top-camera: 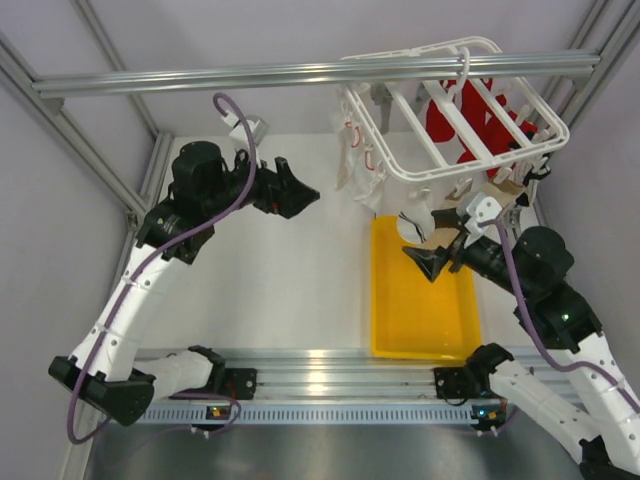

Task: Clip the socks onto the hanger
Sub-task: Reset both arms

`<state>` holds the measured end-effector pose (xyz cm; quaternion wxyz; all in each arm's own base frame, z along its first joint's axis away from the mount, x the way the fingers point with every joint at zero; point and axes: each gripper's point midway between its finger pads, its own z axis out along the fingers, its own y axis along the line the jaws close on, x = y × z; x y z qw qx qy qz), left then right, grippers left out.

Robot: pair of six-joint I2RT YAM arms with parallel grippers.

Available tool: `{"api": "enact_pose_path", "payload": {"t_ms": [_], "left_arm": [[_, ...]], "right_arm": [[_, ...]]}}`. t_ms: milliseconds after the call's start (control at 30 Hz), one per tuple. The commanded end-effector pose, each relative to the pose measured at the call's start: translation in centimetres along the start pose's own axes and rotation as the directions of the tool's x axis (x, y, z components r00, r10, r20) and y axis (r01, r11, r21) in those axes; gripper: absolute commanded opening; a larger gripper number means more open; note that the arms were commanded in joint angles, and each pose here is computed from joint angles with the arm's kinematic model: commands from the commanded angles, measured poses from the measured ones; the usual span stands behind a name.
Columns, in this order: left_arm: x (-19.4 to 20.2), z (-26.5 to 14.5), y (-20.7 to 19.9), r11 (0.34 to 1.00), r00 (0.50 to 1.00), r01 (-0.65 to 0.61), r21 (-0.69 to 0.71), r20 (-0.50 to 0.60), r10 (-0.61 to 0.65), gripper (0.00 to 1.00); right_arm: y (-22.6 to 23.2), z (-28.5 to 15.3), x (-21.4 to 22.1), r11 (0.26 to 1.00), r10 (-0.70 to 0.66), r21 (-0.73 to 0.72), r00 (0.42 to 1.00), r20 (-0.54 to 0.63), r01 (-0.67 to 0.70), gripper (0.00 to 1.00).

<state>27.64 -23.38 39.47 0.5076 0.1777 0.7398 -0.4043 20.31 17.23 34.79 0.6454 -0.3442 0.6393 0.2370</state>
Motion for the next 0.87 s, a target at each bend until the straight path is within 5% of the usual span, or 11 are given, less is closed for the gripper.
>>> {"api": "enact_pose_path", "payload": {"t_ms": [0, 300, 567, 833], "left_arm": [[2.4, -2.8, 2.7, 0.979, 0.977, -0.132, -0.153, -0.189, 0.102, 0.98], [6.8, -8.2, 9.0, 0.847, 0.907, -0.304, -0.437, -0.404, 0.117, 0.98], [10.0, -13.6, 12.0, 0.726, 0.894, -0.388, -0.567, -0.423, 0.147, 0.98], [8.7, -16.6, 11.8, 0.688, 0.939, -0.325, -0.649, -0.311, 0.149, 0.97]], "right_arm": [[-0.2, -2.9, 0.9, 0.998, 0.024, 0.066, 0.998, -0.057, -0.020, 0.91], [-1.7, -6.9, 6.9, 0.982, 0.030, 0.188, 0.942, -0.334, 0.035, 1.00], [-2.7, -7.9, 6.8, 0.966, 0.044, 0.257, 0.954, -0.297, 0.035, 1.00], [-2.1, -9.4, 6.1, 0.957, 0.081, 0.289, 0.968, -0.236, -0.010, 1.00]]}}
